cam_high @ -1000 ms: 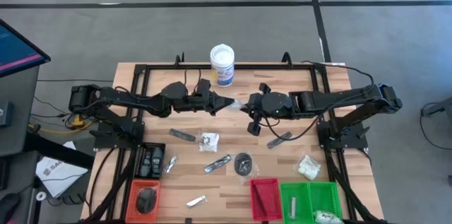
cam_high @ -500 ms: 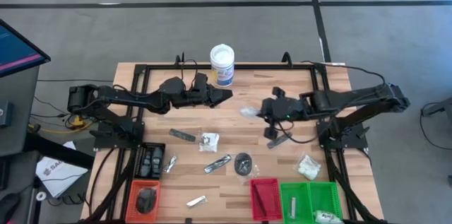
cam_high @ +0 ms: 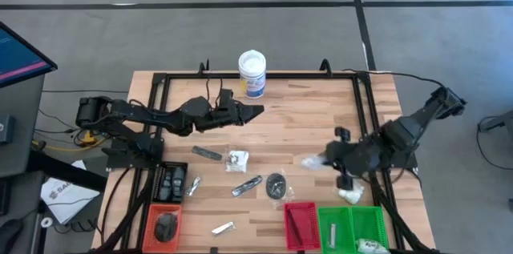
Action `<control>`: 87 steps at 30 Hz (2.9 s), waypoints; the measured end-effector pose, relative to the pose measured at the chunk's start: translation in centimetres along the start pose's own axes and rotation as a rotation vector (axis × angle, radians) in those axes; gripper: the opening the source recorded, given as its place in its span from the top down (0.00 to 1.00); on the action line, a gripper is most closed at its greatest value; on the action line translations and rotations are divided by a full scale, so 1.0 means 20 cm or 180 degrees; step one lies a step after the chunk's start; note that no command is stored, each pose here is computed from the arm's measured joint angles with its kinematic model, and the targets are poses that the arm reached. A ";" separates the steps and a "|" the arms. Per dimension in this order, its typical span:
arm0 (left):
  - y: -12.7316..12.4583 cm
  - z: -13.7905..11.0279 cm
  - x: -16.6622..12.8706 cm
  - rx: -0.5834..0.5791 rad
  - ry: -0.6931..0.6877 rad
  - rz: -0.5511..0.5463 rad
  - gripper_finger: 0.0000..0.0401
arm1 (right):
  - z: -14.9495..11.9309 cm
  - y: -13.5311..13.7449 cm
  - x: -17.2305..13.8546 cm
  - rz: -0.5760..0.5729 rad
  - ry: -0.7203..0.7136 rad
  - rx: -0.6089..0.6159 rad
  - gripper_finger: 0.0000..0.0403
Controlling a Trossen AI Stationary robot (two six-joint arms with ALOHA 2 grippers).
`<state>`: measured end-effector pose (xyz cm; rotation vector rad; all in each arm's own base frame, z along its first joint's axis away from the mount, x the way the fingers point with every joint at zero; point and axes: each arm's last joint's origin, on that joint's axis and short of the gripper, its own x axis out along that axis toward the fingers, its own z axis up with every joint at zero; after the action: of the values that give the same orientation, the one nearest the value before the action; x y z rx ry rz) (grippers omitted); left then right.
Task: Pick & Place Travel size toiletries
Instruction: Put the white cotton pack into the right green bin
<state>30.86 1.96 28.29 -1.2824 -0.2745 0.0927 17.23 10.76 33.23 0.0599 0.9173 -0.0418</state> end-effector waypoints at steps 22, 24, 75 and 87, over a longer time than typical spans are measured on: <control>-0.19 -0.56 -0.29 0.0032 -0.0940 0.0446 0.57 | -0.59 0.49 -0.17 0.0315 0.1043 -0.0285 1.00; -0.20 -0.58 -0.32 0.0023 -0.0955 0.0462 0.57 | -0.63 0.52 -0.15 0.0283 0.1255 -0.0334 1.00; -0.19 -0.84 -0.16 0.0139 -0.0811 0.0512 0.59 | -0.67 0.75 -0.04 0.0065 0.2114 -0.0108 1.00; -0.19 -0.83 -0.16 0.0147 -0.0816 0.0515 0.59 | -0.66 0.78 0.01 -0.0004 0.1909 -0.0160 1.00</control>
<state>31.76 -15.37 27.22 -1.2453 -0.3854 0.4011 7.92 27.21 25.56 0.0244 1.5173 -0.0007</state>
